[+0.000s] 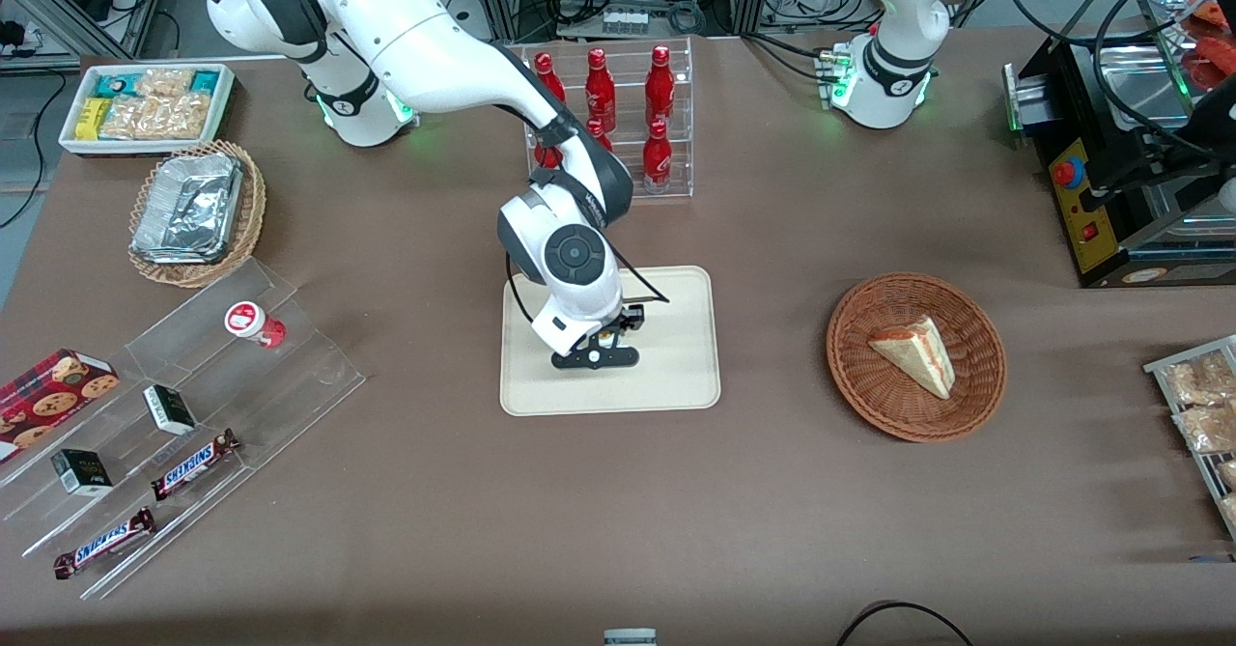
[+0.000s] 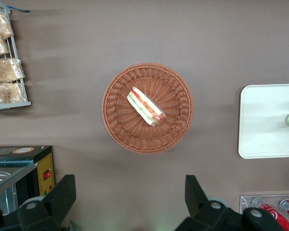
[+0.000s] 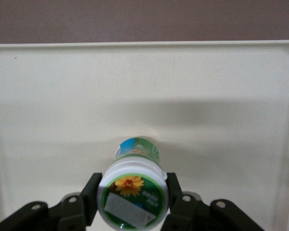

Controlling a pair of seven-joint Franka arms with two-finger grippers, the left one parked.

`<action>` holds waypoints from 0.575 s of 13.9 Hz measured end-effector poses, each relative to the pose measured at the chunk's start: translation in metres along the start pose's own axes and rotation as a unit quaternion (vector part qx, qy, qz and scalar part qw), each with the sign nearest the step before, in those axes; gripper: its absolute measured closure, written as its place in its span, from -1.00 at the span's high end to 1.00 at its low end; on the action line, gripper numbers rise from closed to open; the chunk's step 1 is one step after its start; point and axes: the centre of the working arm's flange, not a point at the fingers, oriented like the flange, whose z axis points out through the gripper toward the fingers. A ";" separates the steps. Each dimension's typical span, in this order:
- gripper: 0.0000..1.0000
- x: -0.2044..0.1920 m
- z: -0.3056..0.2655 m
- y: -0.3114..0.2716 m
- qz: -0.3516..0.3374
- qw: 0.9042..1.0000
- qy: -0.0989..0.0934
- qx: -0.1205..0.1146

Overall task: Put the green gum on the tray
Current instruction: 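Lower the green gum tub onto the tray and open the right gripper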

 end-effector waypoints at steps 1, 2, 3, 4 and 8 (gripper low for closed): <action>0.18 0.000 0.000 0.000 -0.002 1.000 0.003 -0.003; 0.18 0.001 0.000 0.001 -0.003 1.000 0.004 -0.005; 0.18 0.001 0.000 0.001 -0.003 1.000 0.005 -0.005; 0.18 0.001 0.001 0.001 -0.003 1.000 0.005 -0.005; 0.18 0.002 0.006 0.002 0.003 1.000 0.006 -0.005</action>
